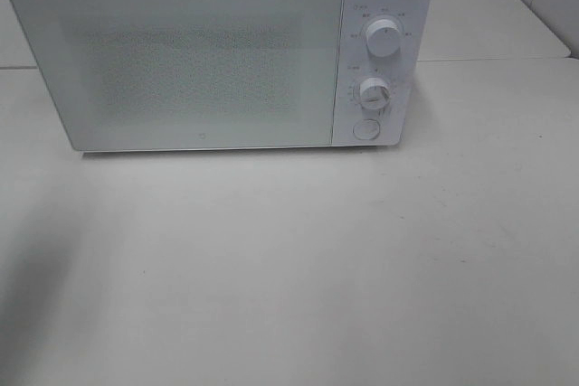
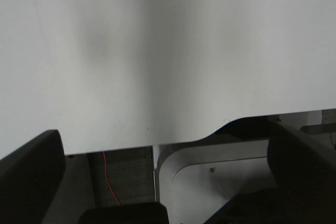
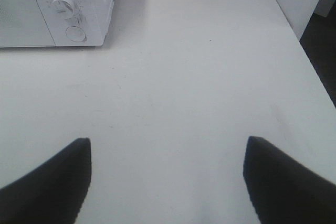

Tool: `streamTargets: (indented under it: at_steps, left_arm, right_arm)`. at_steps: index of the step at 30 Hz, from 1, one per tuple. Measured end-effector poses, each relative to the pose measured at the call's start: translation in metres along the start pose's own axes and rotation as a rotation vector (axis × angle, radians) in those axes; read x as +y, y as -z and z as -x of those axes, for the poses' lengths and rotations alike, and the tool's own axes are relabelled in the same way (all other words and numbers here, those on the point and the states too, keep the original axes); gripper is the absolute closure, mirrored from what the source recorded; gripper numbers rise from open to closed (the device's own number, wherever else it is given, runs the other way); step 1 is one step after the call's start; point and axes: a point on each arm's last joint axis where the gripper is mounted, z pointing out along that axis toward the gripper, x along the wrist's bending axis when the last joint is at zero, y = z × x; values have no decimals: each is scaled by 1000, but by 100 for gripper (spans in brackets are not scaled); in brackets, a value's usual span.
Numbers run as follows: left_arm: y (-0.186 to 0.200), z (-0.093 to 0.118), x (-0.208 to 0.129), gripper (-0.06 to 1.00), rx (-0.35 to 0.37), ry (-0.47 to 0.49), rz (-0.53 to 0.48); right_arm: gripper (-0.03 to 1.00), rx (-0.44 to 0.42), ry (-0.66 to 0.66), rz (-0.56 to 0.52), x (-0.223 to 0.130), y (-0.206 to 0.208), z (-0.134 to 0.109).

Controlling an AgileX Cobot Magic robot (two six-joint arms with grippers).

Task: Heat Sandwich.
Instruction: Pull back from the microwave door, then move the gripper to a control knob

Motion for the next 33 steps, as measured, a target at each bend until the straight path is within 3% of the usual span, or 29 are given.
streamTargets:
  at_steps: [5,12,19,23,27,33]
  left_arm:
    - [13,-25,-21,-5,29,107,10]
    - [27,-27,-51,-5,40,124,87]
    - [59,-22,-86,-5,72,92,281]
    - [79,-17,-113,-5,81,59,473]
    - [89,-14,-133,-5,85,41,580]
    - [78,-13,-156,-5,86,33,639]
  right_arm:
    - [20,0,0,0,0,0,0]
    - [20,0,0,0,0,0,0]
    - [20,0,0,0,0,0,0]
    - [20,0,0,0,0,0,0]
    - [20,0,0,0,0,0,0]
    - [20,0,0,0,0,0,0]
